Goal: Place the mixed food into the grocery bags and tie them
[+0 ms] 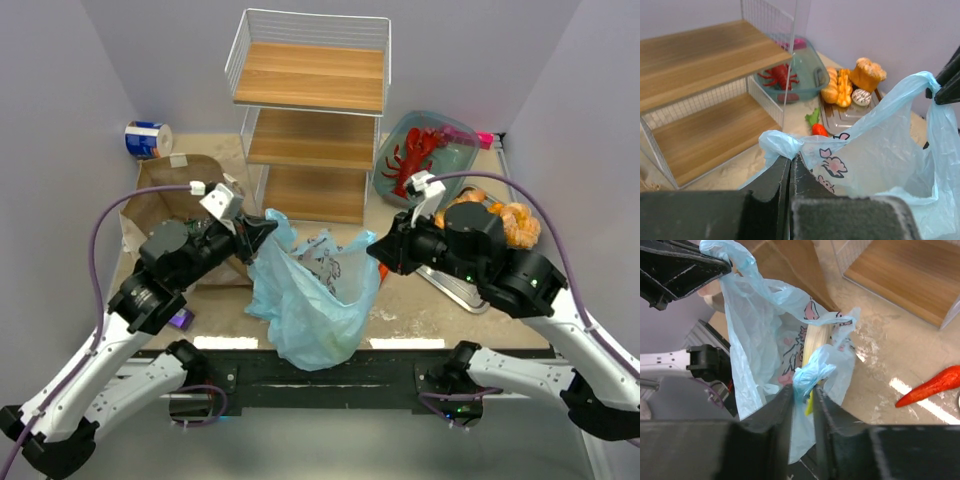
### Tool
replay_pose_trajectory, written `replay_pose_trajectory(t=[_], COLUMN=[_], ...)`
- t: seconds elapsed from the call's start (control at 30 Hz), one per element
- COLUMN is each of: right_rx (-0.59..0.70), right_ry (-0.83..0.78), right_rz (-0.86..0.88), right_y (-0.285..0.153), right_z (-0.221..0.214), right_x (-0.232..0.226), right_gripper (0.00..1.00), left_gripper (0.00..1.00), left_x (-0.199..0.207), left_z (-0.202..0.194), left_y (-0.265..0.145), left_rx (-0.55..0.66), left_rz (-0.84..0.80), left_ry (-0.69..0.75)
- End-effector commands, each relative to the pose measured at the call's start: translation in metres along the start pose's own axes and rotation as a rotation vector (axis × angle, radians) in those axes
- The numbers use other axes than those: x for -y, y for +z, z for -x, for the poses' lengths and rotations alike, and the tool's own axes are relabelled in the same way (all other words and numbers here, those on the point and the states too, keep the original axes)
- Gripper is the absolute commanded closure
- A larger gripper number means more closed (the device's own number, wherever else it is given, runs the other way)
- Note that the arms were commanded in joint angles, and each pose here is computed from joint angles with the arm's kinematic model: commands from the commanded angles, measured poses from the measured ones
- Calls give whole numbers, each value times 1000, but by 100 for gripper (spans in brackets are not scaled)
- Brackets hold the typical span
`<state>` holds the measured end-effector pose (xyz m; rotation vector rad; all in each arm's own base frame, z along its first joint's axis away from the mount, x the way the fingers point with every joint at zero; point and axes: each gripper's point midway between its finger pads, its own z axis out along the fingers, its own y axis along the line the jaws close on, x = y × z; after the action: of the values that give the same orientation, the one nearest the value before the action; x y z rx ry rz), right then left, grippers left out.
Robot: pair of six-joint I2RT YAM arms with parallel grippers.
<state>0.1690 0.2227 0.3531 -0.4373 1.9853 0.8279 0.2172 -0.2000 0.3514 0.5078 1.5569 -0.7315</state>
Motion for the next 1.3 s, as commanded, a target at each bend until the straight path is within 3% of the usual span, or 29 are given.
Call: replay_pose_trajectory(t=[0.0, 0.17, 0.27, 0.3, 0.37, 0.43, 0.53, 0.57, 0.63, 0.67, 0.73, 0.9, 0.97, 1.0, 1.03, 1.1, 1.27], right_rx=[-88, -107, -13, 67, 164, 215, 165, 91, 2, -80, -150, -144, -102, -83, -67, 0, 175], right_ry=[-16, -79, -124, -125, -127, -130, -124, -117, -109, -98, -91, -102, -113, -114, -117, -109, -73], right_rz=[-68, -93, -107, -95, -85, -81, -129, -153, -153, -178, -169, -161, -166, -168, -175, -251, -318], right_y=[12, 24, 16, 1, -15, -26, -5, 12, 31, 46, 56, 51, 43, 38, 33, 16, -14], right_z=[-25, -20, 29, 59, 85, 93, 63, 34, 0, -30, -51, -43, -26, -19, -12, 12, 67], right_x=[16, 19, 9, 0, -7, -7, 11, 23, 31, 41, 44, 40, 37, 36, 35, 43, 56], right_gripper=[89, 100, 100, 100, 100, 100, 100, 100, 100, 100, 100, 86, 62, 39, 32, 23, 24], left_gripper=[100, 100, 100, 100, 100, 100, 100, 100, 100, 100, 100, 100, 100, 100, 100, 100, 100], left_x=[-12, -27, -22, -14, -5, -2, -9, -18, -26, -31, -31, -38, -46, -48, -50, -59, -68], left_z=[-18, -39, 18, 63, 103, 109, 61, 12, -29, -68, -91, -113, -111, -105, -103, -91, -72], left_y=[7, 30, 40, 36, 27, 23, 25, 31, 30, 30, 28, 21, 20, 17, 15, 8, -9], left_rx=[-29, -106, -41, 50, 143, 155, 66, -29, -96, -170, -213, -247, -225, -202, -192, -144, -39], left_rz=[43, 62, 39, 29, 13, 8, 9, 26, 45, 49, 34, 36, 80, 96, 112, 176, 250], left_ry=[16, 69, 134, 162, 188, 196, 166, 130, 98, 71, 65, 135, 155, 161, 162, 175, 219])
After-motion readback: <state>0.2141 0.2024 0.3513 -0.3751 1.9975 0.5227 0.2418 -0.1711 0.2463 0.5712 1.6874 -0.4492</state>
